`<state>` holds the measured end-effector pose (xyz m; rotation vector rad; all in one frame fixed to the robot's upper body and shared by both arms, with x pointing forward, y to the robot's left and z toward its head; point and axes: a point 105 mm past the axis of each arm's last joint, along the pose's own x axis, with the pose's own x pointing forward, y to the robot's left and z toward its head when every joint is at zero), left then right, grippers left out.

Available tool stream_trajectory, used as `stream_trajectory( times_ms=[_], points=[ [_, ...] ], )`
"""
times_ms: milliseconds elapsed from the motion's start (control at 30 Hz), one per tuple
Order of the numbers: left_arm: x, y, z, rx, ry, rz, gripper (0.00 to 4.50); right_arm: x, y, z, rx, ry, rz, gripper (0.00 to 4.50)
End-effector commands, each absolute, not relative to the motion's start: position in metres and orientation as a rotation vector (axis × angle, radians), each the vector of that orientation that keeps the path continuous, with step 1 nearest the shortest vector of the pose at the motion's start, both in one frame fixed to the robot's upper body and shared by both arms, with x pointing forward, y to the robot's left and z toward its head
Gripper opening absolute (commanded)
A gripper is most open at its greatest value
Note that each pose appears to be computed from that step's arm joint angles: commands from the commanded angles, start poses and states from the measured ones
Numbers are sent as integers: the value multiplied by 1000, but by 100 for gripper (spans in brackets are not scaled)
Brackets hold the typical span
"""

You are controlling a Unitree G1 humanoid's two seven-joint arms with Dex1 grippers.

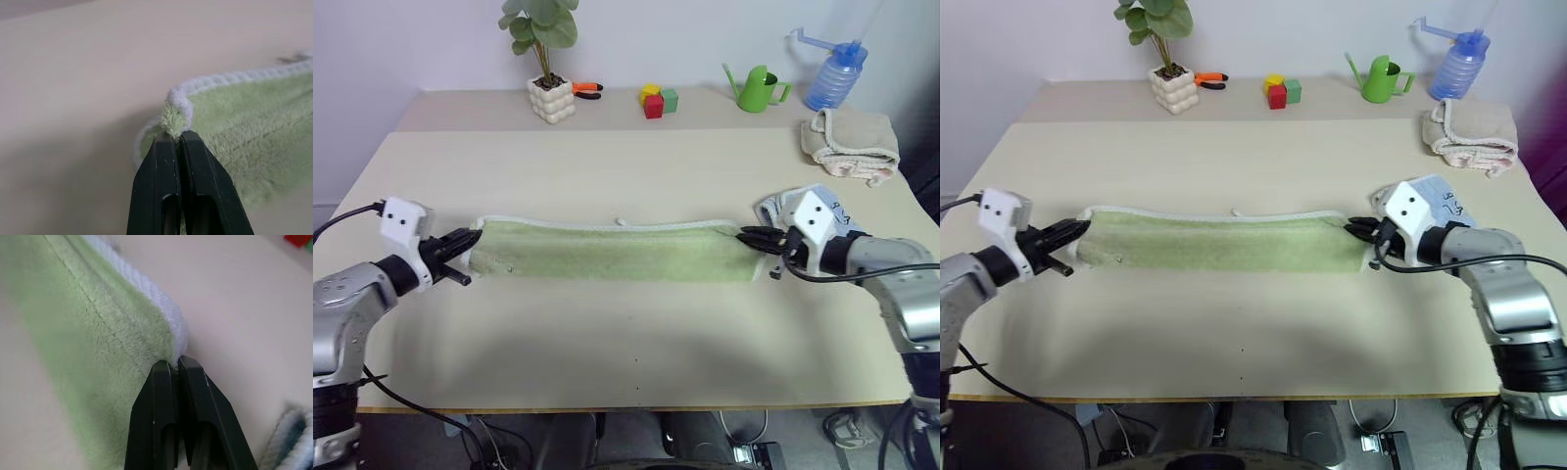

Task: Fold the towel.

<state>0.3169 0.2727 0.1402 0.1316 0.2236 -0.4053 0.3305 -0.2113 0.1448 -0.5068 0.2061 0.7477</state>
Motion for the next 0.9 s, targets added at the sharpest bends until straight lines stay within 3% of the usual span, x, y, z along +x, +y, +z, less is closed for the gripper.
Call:
stream_trajectory(
  times_ms=[33,367,467,633,667,900],
  points=[
    [328,270,133,147,223,-397,0,338,-213,146,-538,181,713,7],
    [342,266,113,120,245,-400,0,338,-216,133,-494,211,665,7],
    [345,271,114,97,226,-364,94,338,-217,139,-459,194,644,98],
    [347,274,126,25,144,-302,340,331,-226,155,-462,140,562,338],
    [346,274,131,-10,119,-293,346,327,-229,159,-457,131,549,386],
    [334,284,151,-167,13,-197,346,295,-236,175,-174,98,552,386]
  ],
)
